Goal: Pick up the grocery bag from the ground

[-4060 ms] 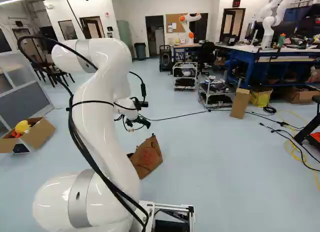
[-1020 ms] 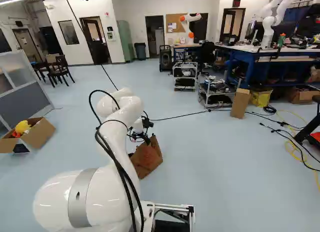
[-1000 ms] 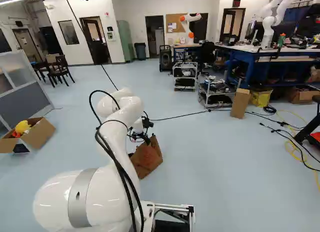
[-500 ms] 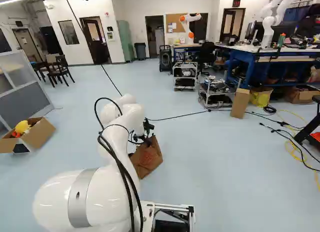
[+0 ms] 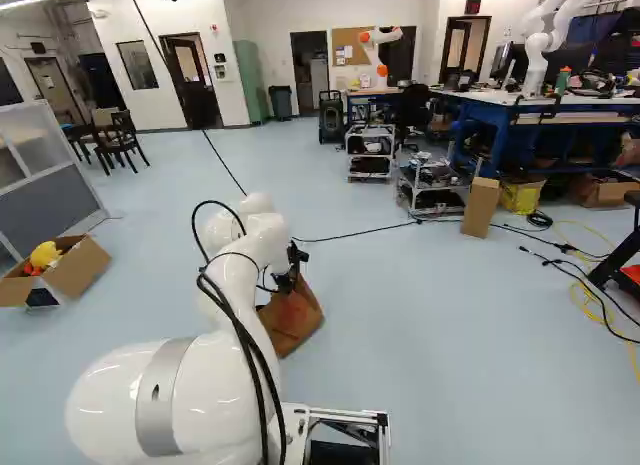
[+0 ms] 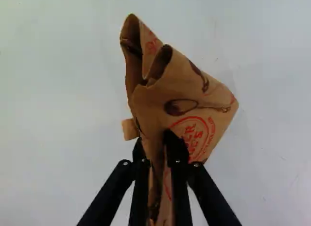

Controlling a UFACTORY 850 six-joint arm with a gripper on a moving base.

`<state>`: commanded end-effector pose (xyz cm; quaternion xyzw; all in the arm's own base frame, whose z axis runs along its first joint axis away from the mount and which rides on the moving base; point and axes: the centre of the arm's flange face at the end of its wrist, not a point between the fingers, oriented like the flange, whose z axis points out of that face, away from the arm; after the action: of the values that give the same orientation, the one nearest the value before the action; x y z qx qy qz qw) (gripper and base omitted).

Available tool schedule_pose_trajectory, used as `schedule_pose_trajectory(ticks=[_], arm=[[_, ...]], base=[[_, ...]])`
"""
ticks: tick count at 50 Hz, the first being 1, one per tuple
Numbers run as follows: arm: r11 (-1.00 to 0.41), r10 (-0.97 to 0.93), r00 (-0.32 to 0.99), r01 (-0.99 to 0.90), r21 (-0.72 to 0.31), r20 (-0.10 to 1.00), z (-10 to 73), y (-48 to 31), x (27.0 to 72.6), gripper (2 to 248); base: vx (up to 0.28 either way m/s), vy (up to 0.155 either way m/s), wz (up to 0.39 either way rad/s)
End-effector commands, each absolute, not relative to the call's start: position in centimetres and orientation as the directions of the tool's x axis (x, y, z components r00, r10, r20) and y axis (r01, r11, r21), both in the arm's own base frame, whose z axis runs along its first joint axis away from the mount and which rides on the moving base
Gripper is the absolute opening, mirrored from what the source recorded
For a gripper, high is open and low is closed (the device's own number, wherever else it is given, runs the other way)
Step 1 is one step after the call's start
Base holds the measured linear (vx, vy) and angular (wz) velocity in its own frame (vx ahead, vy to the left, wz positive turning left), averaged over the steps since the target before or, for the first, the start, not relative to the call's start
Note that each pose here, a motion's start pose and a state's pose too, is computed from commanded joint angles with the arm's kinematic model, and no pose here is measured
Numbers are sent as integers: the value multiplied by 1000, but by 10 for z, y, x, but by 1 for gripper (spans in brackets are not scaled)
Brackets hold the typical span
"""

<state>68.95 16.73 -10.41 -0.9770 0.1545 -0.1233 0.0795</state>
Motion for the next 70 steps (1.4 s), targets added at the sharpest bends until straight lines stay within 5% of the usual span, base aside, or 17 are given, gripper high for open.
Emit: schedule_pose_trajectory(ticks=[3,4,10,70], arm=[[-940,-322,922,-282,-194,216,-104,167,689,60],[-940,-322,922,-282,-194,216,-104,167,689,26],[-940,-322,922,-282,-194,216,-104,167,689,22],[-934,-339,916,-301,-192,214,-22,154,691,22]], base=[[0,0,0],[0,0,0],[0,0,0],[0,0,0]])
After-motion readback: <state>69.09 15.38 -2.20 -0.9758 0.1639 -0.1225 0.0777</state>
